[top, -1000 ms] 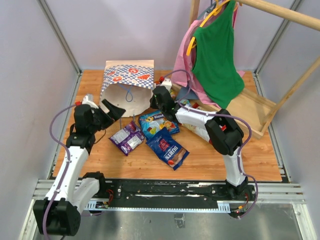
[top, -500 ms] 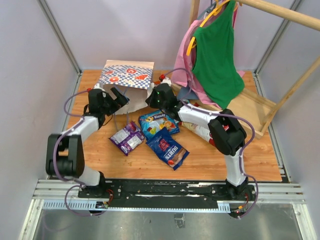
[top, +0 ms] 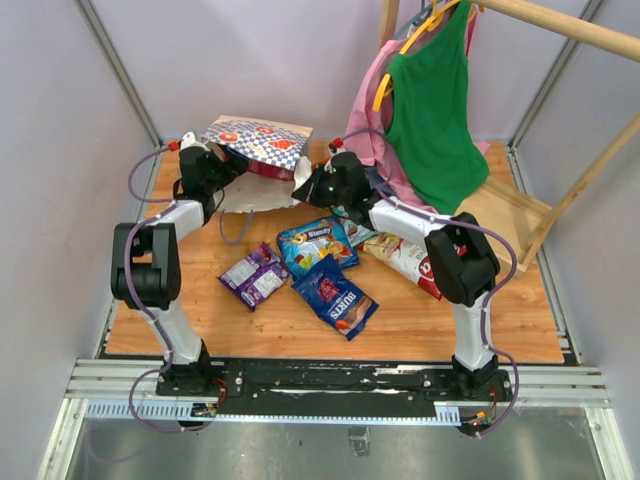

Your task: Take the snacks out of the paper bag

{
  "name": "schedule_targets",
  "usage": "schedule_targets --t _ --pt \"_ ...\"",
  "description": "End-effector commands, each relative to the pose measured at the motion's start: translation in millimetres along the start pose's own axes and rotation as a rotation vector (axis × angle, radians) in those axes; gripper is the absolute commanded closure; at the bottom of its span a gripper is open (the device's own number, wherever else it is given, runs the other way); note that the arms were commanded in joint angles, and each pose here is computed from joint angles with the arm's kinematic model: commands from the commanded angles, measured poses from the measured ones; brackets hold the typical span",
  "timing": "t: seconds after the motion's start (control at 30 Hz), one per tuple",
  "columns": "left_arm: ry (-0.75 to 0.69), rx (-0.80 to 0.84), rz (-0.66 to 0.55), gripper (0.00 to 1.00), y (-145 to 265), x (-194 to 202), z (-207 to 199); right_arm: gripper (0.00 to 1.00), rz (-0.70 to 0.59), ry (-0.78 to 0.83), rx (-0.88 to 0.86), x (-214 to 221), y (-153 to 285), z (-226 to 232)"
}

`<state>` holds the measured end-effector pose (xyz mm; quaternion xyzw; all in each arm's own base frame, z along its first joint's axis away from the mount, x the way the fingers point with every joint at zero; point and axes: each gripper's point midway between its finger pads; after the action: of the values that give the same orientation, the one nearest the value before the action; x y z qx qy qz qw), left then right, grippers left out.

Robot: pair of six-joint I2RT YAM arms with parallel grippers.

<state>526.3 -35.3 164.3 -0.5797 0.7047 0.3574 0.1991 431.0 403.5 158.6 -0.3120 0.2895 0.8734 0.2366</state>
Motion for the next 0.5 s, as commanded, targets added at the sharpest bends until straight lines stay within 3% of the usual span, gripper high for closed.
schedule_targets --t 0.0,0.2,0.37,0.47 --pt "0.109 -0.051 -0.109 0.00 -27 -30 8 0.99 0.030 -0.009 -0.058 0 -3 11" --pt "0.229 0.019 -0.177 0.00 -53 -54 -12 0.99 0.061 0.006 -0.062 9 -7 7" --pt "0.330 0.237 -0.115 0.00 -65 -50 -53 0.99 0.093 0.006 -0.075 15 -15 5" --pt "0.351 0.259 -0.093 0.00 -74 -41 -62 0.99 0.098 0.009 -0.088 14 -18 7"
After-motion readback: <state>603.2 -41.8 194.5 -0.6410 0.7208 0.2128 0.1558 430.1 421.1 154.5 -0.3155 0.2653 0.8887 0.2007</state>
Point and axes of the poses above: each gripper's point midway between its finger pads, its own y axis back along the fingers, its own z axis along the line the jaws close on, x = y × z, and after that the axes turned 9 degrees about y, right-handed
